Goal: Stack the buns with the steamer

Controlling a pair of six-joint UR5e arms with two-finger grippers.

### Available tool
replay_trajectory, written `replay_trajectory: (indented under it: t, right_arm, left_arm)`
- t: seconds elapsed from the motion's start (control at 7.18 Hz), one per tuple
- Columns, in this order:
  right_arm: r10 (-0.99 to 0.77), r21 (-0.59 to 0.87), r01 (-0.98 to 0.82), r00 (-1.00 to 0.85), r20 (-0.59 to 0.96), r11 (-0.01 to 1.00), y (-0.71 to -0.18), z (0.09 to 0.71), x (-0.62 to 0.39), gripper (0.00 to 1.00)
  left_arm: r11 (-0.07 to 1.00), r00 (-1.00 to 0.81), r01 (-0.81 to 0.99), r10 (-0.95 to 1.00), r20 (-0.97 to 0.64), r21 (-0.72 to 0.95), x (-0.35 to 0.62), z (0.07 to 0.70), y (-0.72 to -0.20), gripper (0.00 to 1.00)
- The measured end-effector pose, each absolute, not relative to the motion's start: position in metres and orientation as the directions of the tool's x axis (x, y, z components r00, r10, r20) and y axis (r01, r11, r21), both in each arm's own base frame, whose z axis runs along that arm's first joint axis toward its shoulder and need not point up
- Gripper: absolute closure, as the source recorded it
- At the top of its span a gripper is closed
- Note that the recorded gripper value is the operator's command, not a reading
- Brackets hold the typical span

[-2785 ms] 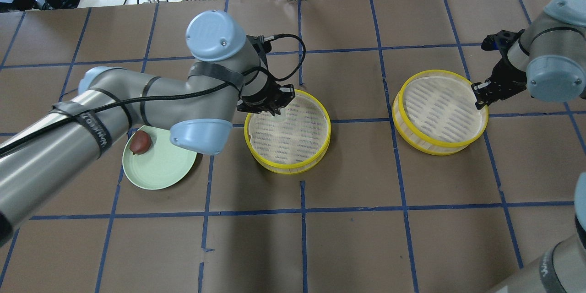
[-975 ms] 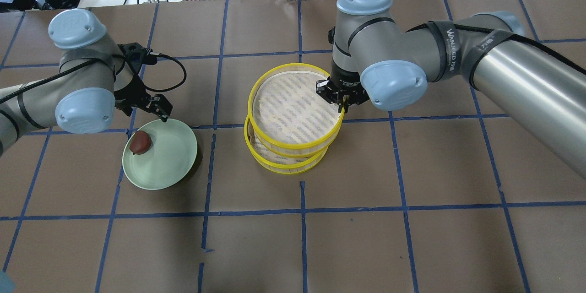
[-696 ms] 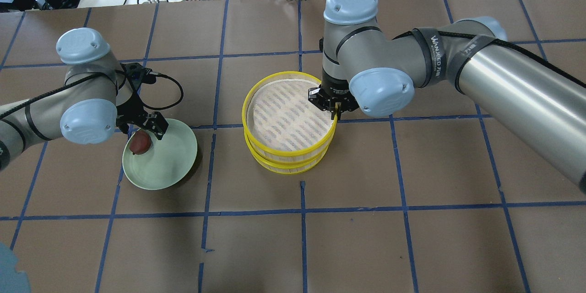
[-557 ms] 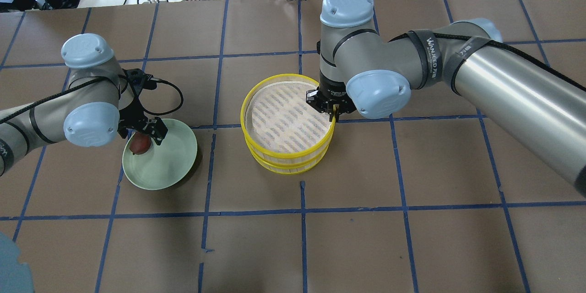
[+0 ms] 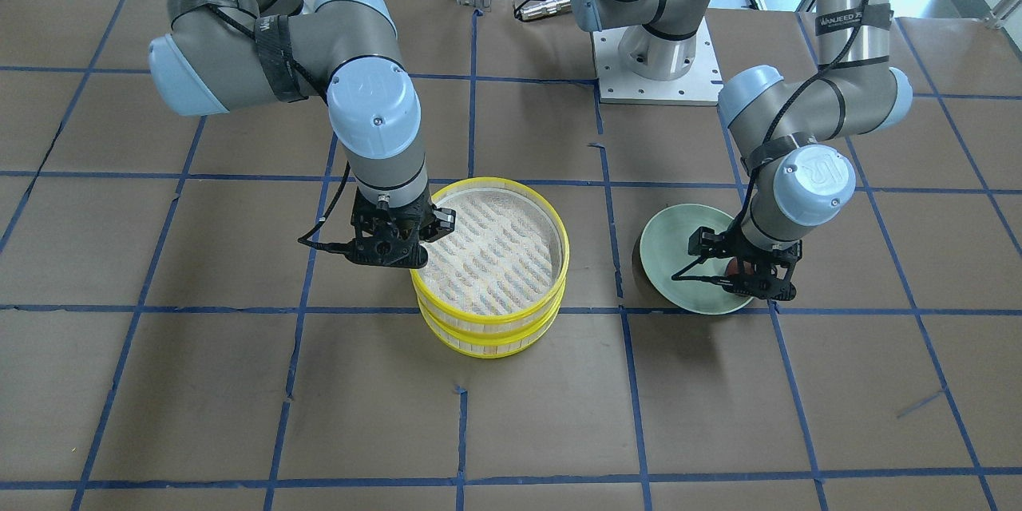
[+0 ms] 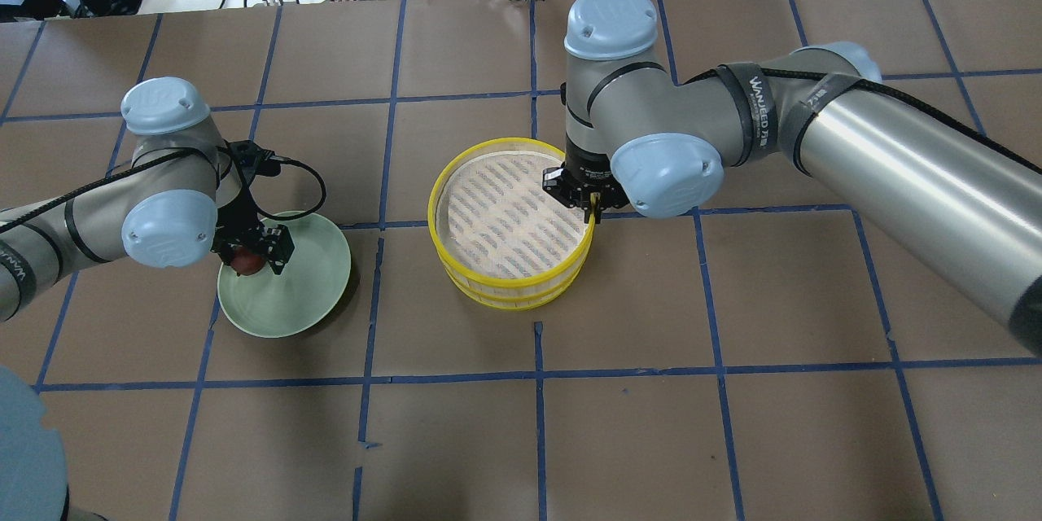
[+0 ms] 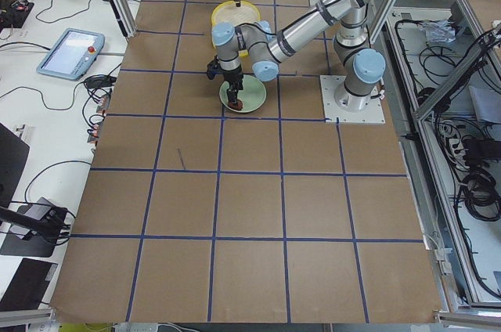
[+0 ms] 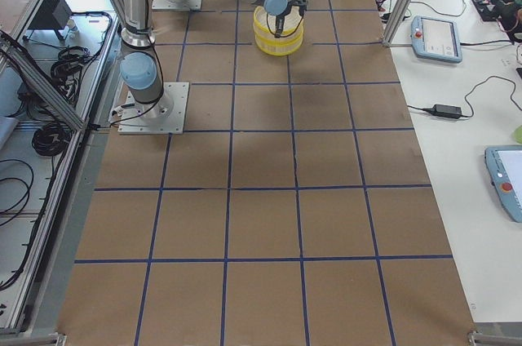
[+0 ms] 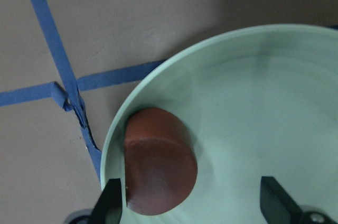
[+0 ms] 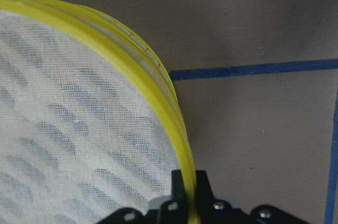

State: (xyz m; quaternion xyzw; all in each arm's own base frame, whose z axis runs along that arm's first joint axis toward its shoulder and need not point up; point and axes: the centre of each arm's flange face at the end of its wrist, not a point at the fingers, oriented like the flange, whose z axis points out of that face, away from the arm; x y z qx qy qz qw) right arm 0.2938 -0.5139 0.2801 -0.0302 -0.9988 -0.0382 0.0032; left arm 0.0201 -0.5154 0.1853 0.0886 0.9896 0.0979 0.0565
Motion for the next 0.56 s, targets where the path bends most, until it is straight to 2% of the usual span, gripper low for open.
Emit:
replay_trajectory:
  t: [0.56]
  right_arm:
    - [0.063,0.067,0.063,-0.998,0.005,0.996,-0.515,0.279,0.294,0.90]
  left_arm:
    - [0.990,-0.983,0.103,0.116,-0.142,0.099,0.020,0.230,-0.531,1.00]
